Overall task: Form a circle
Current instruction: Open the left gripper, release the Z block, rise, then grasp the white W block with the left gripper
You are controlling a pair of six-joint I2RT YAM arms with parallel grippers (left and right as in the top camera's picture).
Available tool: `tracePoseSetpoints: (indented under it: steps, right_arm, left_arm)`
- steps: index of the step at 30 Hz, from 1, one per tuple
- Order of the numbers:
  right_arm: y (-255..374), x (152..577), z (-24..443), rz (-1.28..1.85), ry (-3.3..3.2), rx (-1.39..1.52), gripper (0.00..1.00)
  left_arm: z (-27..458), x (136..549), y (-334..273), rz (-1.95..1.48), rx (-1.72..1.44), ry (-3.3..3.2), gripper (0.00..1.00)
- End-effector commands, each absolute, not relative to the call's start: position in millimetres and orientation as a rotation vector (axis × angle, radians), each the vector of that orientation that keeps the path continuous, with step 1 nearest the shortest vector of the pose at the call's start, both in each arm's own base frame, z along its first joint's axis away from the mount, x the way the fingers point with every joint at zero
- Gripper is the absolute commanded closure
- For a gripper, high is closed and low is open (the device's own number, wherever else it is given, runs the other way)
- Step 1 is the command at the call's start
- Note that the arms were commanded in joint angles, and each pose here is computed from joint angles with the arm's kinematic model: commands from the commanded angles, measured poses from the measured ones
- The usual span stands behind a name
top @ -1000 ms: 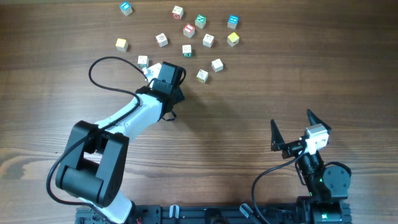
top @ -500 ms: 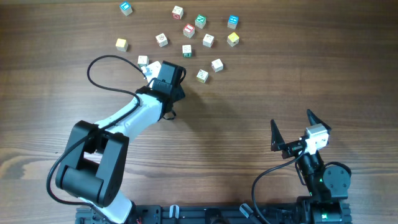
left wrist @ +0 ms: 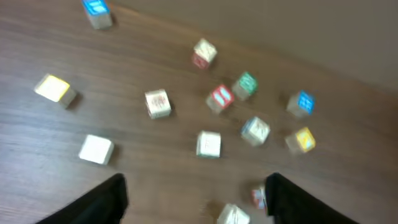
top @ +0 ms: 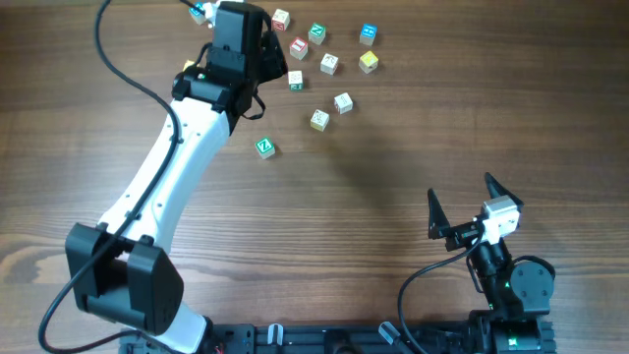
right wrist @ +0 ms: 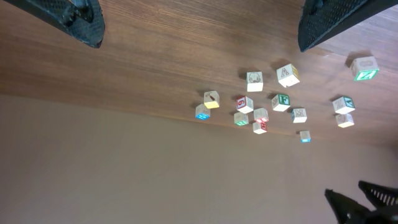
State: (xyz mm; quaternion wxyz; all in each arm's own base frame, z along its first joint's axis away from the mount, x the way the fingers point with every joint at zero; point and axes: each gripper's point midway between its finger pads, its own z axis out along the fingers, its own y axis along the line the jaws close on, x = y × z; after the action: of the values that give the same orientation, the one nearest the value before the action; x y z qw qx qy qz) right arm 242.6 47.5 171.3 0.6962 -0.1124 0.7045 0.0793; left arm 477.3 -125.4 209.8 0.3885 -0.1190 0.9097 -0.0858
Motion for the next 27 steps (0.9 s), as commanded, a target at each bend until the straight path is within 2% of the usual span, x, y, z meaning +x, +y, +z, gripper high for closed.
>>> tracePoseSetpoints:
  steps: [1, 5, 8, 14, 23, 27]
  right_arm:
    - [48, 242, 174, 0.178, 1.558, -0.249, 0.0]
    - [48, 242, 174, 0.178, 1.559, -0.249, 0.0]
    - [48, 242, 174, 0.178, 1.559, -0.249, 0.0]
    - [48, 242, 174, 0.178, 1.559, -0.249, 0.0]
    - [48, 242, 174, 0.178, 1.559, -0.249, 0.0]
    - [48, 242, 174, 0.178, 1.559, -0.249, 0.0]
  left_arm:
    - [168, 467, -154, -0.267, -0.114, 2.462, 0.22]
    - [106, 458, -164, -0.202, -0.052, 2.619, 0.21]
    - [85, 464, -161, -0.183, -0.067, 2.642, 0.25]
    - [78, 490, -162, -0.213, -0.091, 2.567, 0.33]
    - [55, 542, -180, -0.287, -0.094, 2.385, 0.33]
    - [45, 556, -185, -0.308, -0.098, 2.333, 0.35]
